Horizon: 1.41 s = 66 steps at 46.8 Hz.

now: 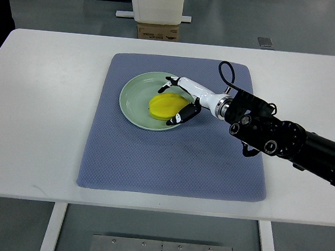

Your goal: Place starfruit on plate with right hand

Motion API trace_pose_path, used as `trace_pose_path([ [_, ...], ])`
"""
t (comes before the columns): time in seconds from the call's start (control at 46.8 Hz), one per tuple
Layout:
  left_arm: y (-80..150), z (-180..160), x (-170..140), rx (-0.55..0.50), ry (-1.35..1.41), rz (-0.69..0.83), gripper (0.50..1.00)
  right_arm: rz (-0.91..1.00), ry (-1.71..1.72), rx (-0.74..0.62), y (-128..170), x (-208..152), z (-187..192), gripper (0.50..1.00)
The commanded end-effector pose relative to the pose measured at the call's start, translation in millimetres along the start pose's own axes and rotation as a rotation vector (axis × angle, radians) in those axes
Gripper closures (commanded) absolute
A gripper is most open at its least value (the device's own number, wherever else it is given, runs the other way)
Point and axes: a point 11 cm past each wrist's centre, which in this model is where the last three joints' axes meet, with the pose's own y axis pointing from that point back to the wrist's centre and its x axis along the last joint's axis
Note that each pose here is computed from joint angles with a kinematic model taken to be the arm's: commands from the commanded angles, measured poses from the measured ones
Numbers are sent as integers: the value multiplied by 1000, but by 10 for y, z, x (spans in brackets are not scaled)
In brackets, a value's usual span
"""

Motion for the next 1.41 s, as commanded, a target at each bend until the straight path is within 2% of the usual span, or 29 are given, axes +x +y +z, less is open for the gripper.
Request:
trace_pose_path([
  [0.0,0,0,0,0,0,0,500,3,5,4,-5,28,-25,502],
  [0.513,0,0,0,0,0,0,500,44,-68,75,-43,240,-349,502],
  [0.94,0,0,0,0,0,0,500,245,-306,39,262,878,39,502],
  [1.388,0,0,0,0,0,0,500,484,-722,-8,548,1034,658,504],
])
